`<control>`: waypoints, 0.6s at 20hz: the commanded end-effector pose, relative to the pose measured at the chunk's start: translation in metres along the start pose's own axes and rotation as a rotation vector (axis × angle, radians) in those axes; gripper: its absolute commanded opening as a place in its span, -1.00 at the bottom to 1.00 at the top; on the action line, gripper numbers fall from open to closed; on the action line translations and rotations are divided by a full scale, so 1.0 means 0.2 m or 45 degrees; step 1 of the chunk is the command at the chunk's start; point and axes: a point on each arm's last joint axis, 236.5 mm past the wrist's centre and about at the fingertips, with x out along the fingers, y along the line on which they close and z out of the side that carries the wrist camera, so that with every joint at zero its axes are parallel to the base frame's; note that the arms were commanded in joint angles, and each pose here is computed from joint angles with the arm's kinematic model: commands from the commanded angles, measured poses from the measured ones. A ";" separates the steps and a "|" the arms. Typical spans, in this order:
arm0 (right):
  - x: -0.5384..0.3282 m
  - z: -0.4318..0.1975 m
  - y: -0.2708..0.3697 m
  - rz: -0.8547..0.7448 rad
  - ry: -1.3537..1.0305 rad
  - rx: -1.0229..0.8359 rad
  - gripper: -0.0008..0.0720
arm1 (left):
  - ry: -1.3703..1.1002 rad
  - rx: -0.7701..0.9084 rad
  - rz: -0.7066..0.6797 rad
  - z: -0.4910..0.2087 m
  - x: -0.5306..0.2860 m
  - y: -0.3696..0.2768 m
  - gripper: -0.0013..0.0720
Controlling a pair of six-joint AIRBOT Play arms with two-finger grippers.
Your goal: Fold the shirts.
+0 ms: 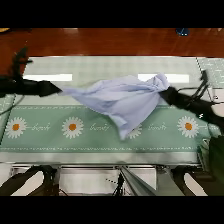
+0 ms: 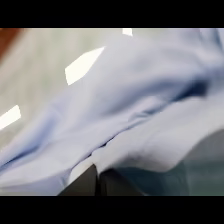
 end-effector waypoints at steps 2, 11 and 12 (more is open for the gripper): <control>-0.60 0.49 0.53 0.091 -0.371 -0.391 -0.93 | -0.577 0.012 -0.380 0.61 -0.59 -0.43 -0.92; -1.53 0.69 1.34 0.236 -0.851 -0.660 -0.93 | -1.221 0.503 -0.951 0.60 -1.77 -1.43 -0.92; -1.54 0.65 1.36 0.232 -0.823 -0.681 -0.93 | -1.232 0.556 -0.932 0.53 -1.79 -1.51 -0.92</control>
